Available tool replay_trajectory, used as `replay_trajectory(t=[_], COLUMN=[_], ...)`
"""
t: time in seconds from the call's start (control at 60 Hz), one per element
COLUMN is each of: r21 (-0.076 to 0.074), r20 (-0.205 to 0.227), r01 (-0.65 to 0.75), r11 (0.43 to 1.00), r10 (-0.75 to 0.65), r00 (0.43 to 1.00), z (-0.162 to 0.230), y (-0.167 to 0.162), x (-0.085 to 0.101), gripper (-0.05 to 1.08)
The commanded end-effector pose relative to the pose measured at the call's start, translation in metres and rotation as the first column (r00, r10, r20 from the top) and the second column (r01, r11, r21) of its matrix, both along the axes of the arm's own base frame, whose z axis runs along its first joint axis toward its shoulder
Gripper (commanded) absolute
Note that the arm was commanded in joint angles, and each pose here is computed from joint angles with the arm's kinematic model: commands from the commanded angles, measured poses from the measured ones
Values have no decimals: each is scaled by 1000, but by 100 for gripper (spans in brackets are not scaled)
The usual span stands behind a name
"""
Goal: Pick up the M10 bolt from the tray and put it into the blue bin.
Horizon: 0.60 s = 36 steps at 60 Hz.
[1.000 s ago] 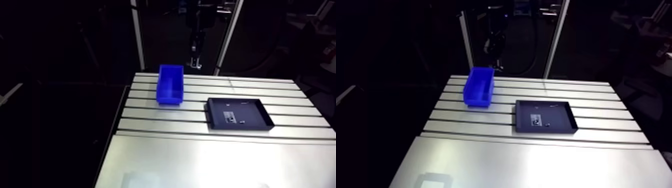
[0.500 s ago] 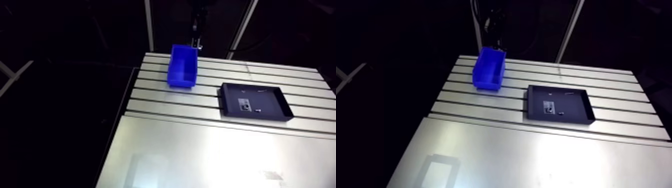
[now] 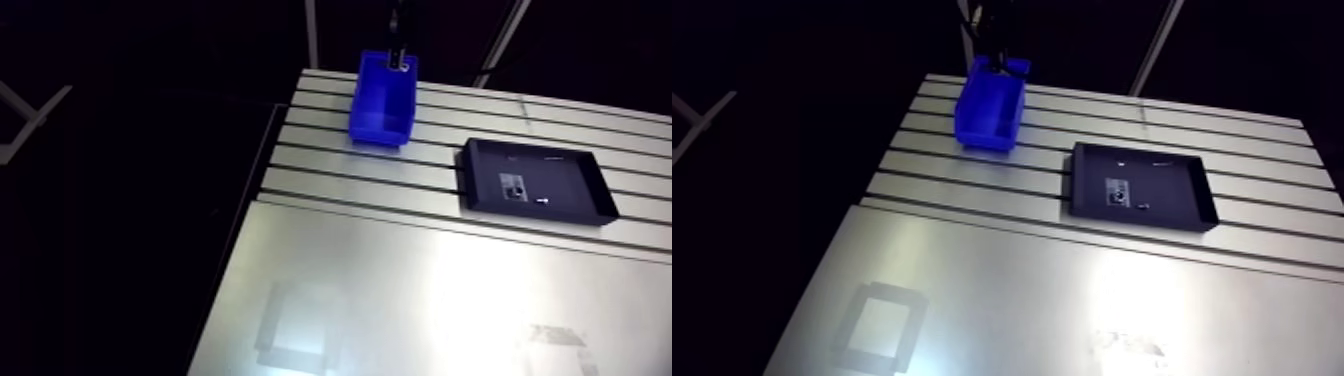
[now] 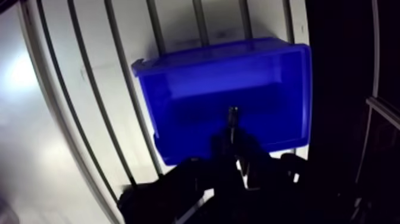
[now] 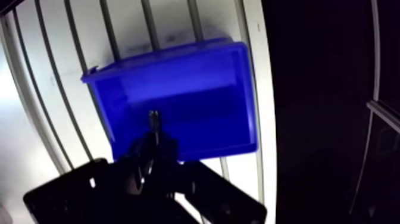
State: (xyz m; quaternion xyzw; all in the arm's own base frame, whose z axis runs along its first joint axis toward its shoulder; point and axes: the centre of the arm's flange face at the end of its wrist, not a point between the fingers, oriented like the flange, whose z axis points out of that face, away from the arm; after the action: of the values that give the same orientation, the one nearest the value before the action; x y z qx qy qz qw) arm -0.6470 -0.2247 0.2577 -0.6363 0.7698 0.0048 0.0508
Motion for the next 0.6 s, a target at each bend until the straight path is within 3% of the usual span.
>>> replay_trajectory(t=[0.017,0.6], r21=[9,22], r20=[16,61], r01=[-4,-1], r11=[1000,1000], r10=[4,0], r00=[1000,998], z=[-22,-71], y=[-4,-18], x=[-8,-6], gripper=[104,104])
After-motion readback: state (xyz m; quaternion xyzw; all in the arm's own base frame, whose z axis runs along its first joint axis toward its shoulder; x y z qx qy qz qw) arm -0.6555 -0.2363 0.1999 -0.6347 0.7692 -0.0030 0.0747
